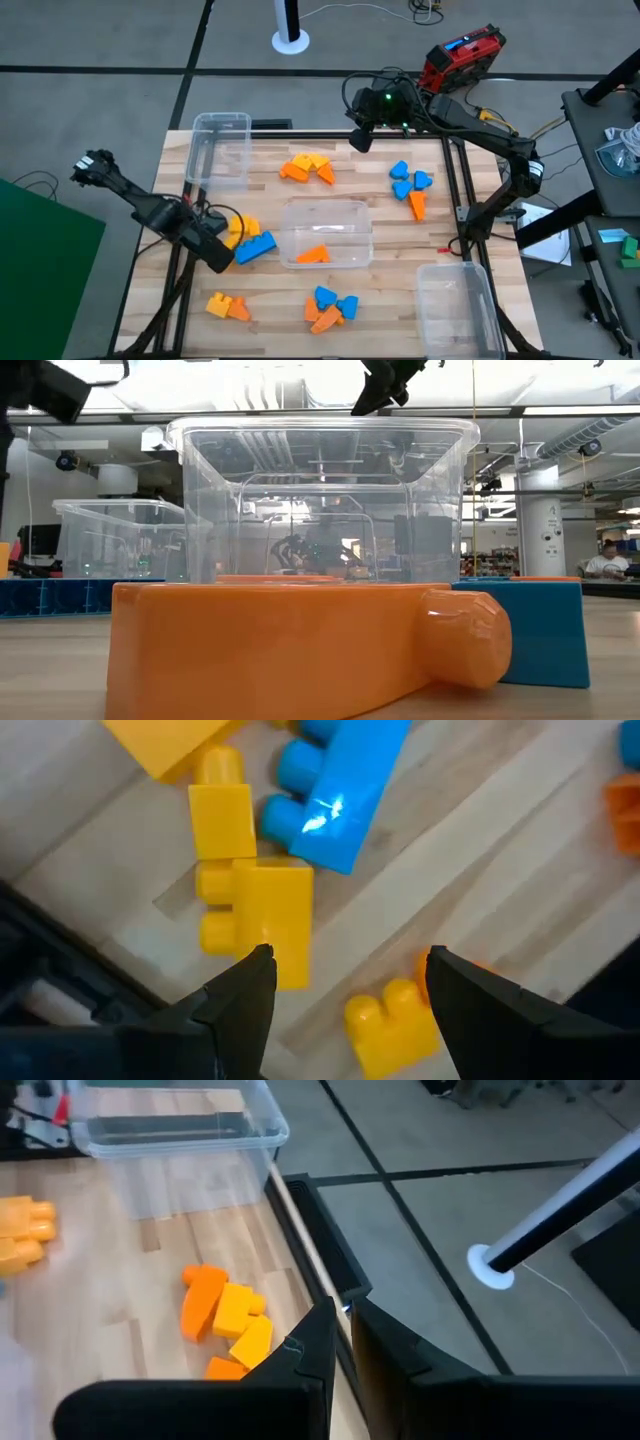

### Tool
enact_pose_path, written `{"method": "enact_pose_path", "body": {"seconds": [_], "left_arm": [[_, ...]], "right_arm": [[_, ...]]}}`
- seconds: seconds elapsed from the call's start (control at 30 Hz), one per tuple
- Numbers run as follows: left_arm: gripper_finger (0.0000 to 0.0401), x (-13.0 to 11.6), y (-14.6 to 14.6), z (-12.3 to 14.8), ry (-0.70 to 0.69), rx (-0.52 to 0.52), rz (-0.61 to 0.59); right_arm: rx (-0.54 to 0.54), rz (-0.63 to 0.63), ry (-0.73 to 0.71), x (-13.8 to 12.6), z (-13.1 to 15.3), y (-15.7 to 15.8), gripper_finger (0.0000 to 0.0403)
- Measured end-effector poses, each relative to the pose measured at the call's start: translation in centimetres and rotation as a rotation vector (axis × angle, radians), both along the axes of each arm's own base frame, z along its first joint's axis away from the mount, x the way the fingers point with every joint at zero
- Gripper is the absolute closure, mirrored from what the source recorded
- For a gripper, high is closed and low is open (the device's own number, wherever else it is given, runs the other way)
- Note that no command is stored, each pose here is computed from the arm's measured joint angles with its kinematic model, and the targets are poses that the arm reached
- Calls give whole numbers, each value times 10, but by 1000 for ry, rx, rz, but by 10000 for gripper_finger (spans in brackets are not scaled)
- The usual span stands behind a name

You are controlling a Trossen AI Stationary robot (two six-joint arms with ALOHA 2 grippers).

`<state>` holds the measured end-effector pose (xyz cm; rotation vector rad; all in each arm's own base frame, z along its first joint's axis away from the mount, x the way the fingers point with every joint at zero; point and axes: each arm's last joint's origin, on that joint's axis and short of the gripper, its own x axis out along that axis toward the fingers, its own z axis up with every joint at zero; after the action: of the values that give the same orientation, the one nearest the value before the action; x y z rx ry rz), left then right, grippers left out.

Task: Sort blocks
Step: Put the yellow game piece into the top left transparent bin

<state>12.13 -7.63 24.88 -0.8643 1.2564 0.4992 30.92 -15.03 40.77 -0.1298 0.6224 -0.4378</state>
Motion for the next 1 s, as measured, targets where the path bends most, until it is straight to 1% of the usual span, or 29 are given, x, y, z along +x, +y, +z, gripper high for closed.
{"method": "enact_pose_path", "body": {"seconds": [0.1, 0.23, 0.4, 0.57, 0.7, 0.8, 0.9, 1.0], "left_arm": [[164, -2, 1, -13, 3, 0, 5], [140, -6, 4, -27, 52, 22, 29], [103, -4, 2, -37, 93, 55, 4], [89, 0, 0, -52, 127, 89, -29], [88, 4, -2, -67, 122, 87, -34], [94, 5, -3, -78, 119, 74, -31], [114, 5, -4, -84, 137, 70, -25], [143, 4, -3, -87, 148, 78, -29]], "right_arm": [[26, 42, -11, 1, 0, 1, 374], [34, 55, -15, 1, 0, 2, 374], [34, 54, -16, 1, 0, 2, 374], [34, 54, -15, 1, 0, 2, 374], [33, 54, -15, 1, 0, 2, 374], [32, 55, -14, 1, 0, 2, 374], [32, 56, -14, 1, 0, 2, 374], [32, 56, -14, 1, 0, 2, 374]]}}
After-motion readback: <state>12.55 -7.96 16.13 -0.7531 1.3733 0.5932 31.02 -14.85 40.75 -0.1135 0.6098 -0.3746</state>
